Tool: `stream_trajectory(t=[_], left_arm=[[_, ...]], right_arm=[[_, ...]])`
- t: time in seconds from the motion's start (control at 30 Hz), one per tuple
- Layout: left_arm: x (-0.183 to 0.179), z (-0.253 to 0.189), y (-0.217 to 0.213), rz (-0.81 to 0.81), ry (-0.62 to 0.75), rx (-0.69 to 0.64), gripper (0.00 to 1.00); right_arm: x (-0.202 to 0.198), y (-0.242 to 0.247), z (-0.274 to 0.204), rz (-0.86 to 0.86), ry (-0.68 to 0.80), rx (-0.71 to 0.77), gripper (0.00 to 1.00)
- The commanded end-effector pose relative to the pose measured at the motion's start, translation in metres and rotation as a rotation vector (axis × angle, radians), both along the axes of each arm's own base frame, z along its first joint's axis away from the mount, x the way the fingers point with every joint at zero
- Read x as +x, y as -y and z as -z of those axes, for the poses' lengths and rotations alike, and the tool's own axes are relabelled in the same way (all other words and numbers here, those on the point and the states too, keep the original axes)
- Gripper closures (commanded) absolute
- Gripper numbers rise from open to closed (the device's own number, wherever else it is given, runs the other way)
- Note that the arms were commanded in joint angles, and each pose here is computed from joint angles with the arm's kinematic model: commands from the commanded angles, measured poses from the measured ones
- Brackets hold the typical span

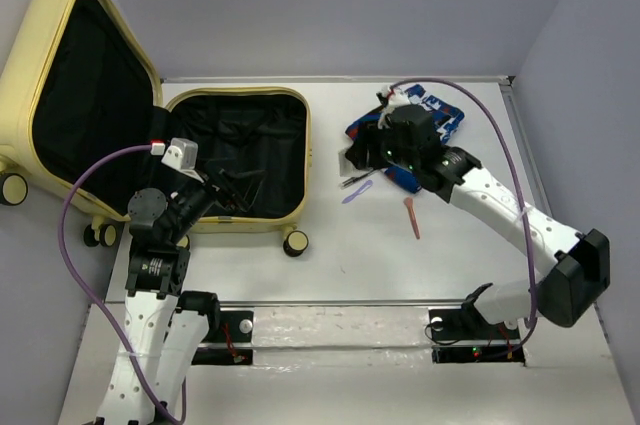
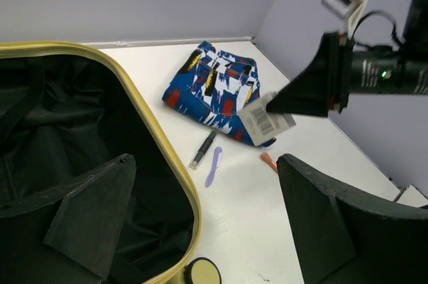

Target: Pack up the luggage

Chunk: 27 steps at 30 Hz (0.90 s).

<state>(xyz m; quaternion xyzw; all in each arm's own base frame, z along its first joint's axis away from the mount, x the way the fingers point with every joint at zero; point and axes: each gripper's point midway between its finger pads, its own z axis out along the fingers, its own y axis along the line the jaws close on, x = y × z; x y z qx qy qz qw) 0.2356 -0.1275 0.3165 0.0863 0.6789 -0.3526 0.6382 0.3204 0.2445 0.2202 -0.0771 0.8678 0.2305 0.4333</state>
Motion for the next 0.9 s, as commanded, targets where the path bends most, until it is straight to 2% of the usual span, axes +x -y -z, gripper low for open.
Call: stream_trajectory(t=[0.0, 0.03, 0.07, 0.1, 0.17, 0.23, 0.3, 0.33, 0.4, 0.43, 0.53, 0.63, 0.67, 0.7, 0.73, 0.87], left_arm=[[-0.001, -0.015, -0.001, 0.008, 0.052, -0.012, 0.01], [0.0, -0.013, -0.002, 0.003, 0.05, -0.01, 0.01], [0.0, -0.014, -0.003, 0.0, 0.052, -0.01, 0.01], [0.001, -0.013, -0.003, -0.003, 0.046, -0.011, 0.01], [0.002, -0.012, -0.004, -0.008, 0.044, -0.01, 0.01], [0.002, -0.012, -0.004, -0.007, 0.043, -0.008, 0.01], [0.001, -0.013, -0.004, -0.004, 0.045, -0.008, 0.01], [0.001, -0.013, -0.003, 0.0, 0.048, -0.008, 0.01], [0.0, -0.014, -0.003, 0.004, 0.05, -0.009, 0.01], [0.0, -0.014, -0.002, 0.006, 0.051, -0.01, 0.01], [-0.001, -0.015, -0.002, 0.012, 0.051, -0.011, 0.01], [-0.001, -0.014, -0.001, 0.014, 0.049, -0.012, 0.01], [-0.001, -0.013, -0.001, 0.014, 0.049, -0.012, 0.01], [-0.001, -0.013, -0.001, 0.014, 0.048, -0.013, 0.01], [0.0, -0.014, -0.002, 0.011, 0.05, -0.014, 0.01], [0.0, -0.013, -0.002, 0.009, 0.048, -0.013, 0.01]], right_arm=[[0.004, -0.111, -0.102, -0.309, 0.17, 0.27, 0.74], [0.004, -0.128, -0.11, -0.348, 0.179, 0.283, 0.67], [0.003, -0.144, -0.116, -0.386, 0.188, 0.291, 0.52], [0.013, -0.164, -0.123, -0.409, 0.2, 0.3, 0.2], [0.024, -0.168, -0.116, -0.381, 0.171, 0.265, 0.01], [0.04, -0.154, -0.103, -0.293, 0.196, 0.186, 0.0], [0.052, -0.131, -0.084, -0.21, 0.182, 0.135, 0.05], [0.058, -0.11, -0.053, -0.153, 0.127, 0.096, 0.12], [0.067, -0.079, -0.036, -0.046, 0.106, 0.062, 0.23], [0.074, -0.055, -0.008, 0.025, 0.068, 0.01, 0.37], [0.082, -0.025, 0.026, 0.123, 0.018, -0.044, 0.56], [0.091, -0.001, 0.066, 0.198, -0.041, -0.115, 0.55], [0.096, 0.006, 0.073, 0.216, -0.052, -0.133, 0.53], [0.1, 0.012, 0.088, 0.238, -0.073, -0.162, 0.43], [0.101, 0.013, 0.095, 0.244, -0.084, -0.172, 0.4], [0.106, 0.011, 0.121, 0.253, -0.14, -0.184, 0.38]])
